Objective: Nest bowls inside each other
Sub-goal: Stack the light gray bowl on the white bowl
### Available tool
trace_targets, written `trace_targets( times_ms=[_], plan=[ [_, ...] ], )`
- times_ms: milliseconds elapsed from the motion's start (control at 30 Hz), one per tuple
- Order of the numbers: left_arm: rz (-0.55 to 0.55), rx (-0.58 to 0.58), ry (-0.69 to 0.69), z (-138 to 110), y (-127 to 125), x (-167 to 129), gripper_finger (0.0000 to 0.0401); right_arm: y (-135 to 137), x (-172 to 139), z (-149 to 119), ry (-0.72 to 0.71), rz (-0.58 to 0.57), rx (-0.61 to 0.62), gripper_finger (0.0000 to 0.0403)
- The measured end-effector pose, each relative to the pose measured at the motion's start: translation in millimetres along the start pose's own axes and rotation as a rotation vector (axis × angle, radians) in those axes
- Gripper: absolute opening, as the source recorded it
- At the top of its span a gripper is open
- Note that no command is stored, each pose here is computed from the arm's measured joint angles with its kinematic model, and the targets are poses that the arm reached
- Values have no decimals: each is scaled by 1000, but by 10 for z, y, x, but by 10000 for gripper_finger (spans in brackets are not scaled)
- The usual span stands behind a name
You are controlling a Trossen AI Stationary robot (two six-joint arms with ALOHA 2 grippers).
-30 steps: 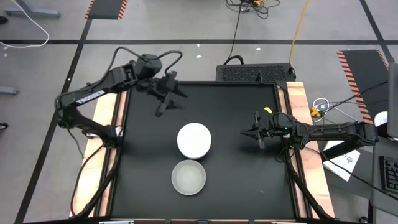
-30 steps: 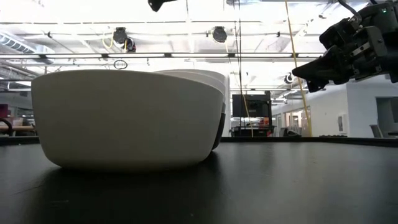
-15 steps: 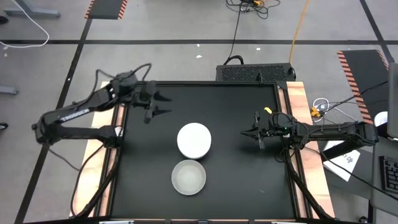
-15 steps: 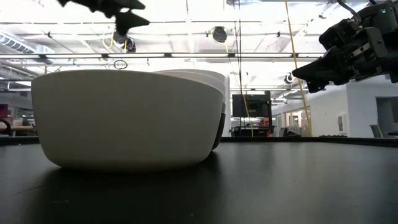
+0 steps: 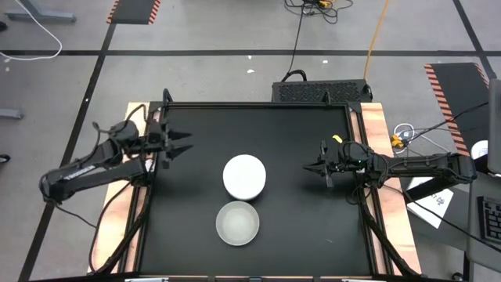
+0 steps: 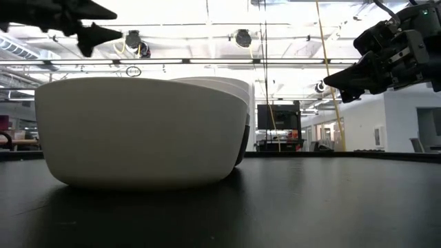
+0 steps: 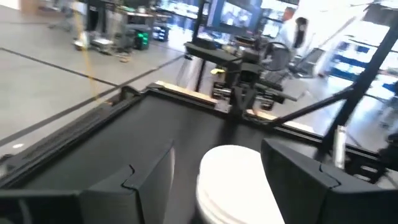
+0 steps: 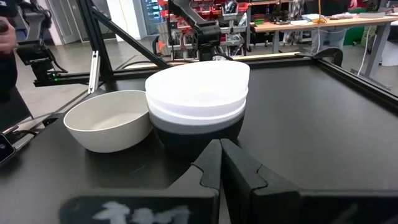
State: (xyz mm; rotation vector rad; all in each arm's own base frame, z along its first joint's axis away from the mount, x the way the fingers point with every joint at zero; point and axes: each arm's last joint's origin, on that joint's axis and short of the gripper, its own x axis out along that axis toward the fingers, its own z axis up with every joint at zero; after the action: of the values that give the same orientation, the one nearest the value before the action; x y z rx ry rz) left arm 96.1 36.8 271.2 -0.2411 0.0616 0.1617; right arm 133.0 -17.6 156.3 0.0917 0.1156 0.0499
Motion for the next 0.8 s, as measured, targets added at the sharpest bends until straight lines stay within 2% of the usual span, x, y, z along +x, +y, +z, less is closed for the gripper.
trace_targets(
  times_ms=[267,467,633,800],
  plan=[
    [153,7,-2,-213,25,-214,239,0,0,0,0,0,3,0],
    [165,15,1,-350,51,-236,239,0,0,0,0,0,3,0],
    [126,54,-57,-489,82,-171,239,0,0,0,0,0,3,0],
    [-33,102,-150,-608,71,-104,239,0,0,4,-4,0,0,0]
  ],
)
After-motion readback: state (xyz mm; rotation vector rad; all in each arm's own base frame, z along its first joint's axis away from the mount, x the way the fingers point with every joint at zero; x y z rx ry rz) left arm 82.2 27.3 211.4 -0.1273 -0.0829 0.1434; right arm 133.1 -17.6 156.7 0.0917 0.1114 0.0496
